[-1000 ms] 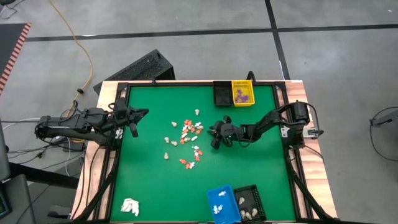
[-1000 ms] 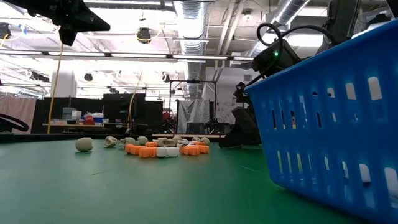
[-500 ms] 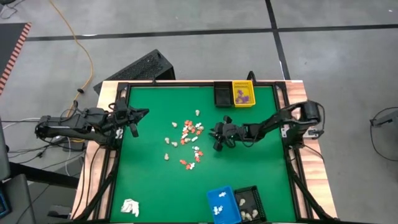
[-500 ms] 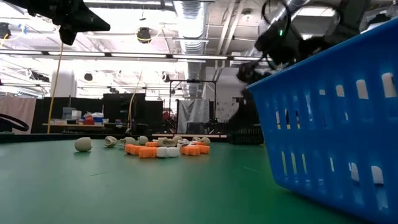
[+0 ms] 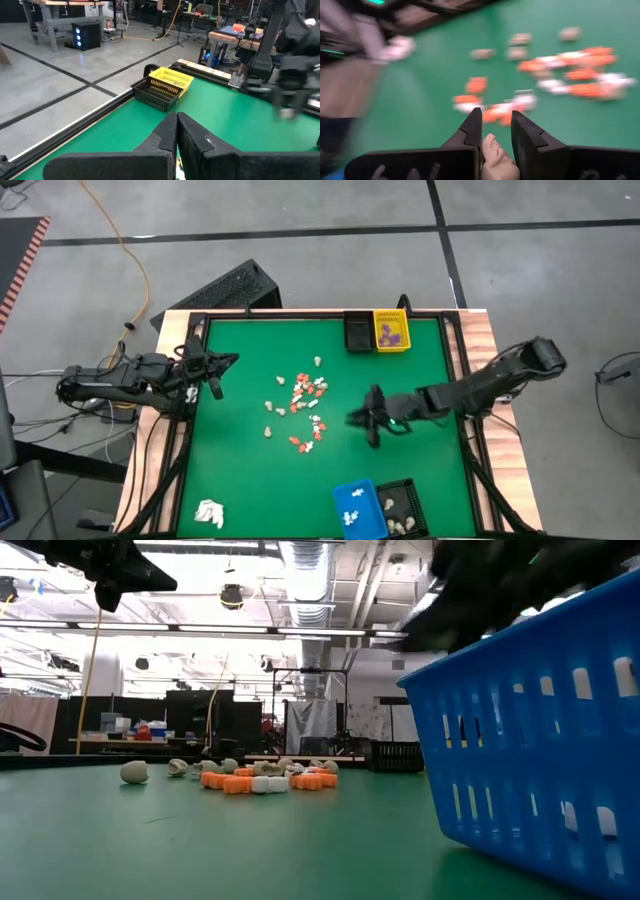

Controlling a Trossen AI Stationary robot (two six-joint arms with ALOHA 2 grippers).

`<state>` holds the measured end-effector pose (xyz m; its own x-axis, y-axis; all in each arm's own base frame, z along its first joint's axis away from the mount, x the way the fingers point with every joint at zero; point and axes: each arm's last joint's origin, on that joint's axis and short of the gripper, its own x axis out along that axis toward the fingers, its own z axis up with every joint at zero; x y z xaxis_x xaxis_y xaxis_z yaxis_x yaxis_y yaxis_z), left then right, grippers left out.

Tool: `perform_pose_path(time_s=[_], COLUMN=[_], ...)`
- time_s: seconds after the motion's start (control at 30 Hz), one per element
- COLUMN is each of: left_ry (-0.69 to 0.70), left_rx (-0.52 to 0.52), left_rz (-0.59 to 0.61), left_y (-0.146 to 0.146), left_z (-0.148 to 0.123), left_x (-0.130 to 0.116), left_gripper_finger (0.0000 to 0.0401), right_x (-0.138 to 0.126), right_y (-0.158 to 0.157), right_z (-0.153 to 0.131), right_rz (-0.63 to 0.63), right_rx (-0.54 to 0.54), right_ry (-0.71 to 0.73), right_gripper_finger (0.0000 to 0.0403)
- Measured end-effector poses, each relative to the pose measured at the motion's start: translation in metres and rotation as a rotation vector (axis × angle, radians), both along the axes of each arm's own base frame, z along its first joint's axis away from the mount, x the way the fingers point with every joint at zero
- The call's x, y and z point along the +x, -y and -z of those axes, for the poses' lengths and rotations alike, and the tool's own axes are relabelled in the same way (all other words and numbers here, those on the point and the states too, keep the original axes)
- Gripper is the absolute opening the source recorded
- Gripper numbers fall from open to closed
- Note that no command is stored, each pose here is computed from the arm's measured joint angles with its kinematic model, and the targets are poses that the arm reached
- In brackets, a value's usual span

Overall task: Sort Halloween decoration
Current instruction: Put the white skull toy into the bottom black basket

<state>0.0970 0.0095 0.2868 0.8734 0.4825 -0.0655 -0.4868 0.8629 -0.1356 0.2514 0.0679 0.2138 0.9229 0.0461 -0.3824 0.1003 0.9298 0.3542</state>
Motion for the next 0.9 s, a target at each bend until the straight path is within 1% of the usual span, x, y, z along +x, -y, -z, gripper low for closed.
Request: perform_pose_path(time_s=[0.13, 0.2, 0.27, 0.4, 0.53, 0.63, 0.77, 0.9], left_ry=[0.0, 0.0, 0.0, 0.0, 0.003, 0.005, 0.005, 0.0], left_rx=[0.0, 0.0, 0.0, -0.001, -0.005, -0.008, -0.008, -0.001], left_rz=[0.0, 0.0, 0.0, 0.0, -0.001, -0.001, -0.001, -0.001], left_y=[0.0, 0.0, 0.0, 0.0, 0.0, 0.0, 0.0, 0.0], left_z=[0.0, 0.0, 0.0, 0.0, 0.0, 0.0, 0.0, 0.0], left_x=[0.0, 0.0, 0.0, 0.0, 0.0, 0.0, 0.0, 0.0], left_gripper_finger=[0.0, 0.0, 0.0, 0.0, 0.0, 0.0, 0.0, 0.0], right_x=[-0.02, -0.029, -0.036, -0.047, -0.056, -0.061, -0.065, -0.066], right_y=[-0.038, -0.055, -0.072, -0.102, -0.127, -0.142, -0.159, -0.17], right_z=[-0.015, -0.021, -0.024, -0.03, -0.029, -0.021, -0.004, 0.009], right_rz=[-0.101, -0.12, -0.13, -0.147, -0.142, -0.129, -0.092, -0.075], right_rx=[0.205, 0.301, 0.366, 0.441, 0.507, 0.559, 0.626, 0.656], right_ry=[0.044, 0.046, 0.04, 0.022, -0.037, -0.108, -0.201, -0.26], right_gripper_finger=[0.0071, 0.0071, 0.0071, 0.0071, 0.0072, 0.0072, 0.0072, 0.0072])
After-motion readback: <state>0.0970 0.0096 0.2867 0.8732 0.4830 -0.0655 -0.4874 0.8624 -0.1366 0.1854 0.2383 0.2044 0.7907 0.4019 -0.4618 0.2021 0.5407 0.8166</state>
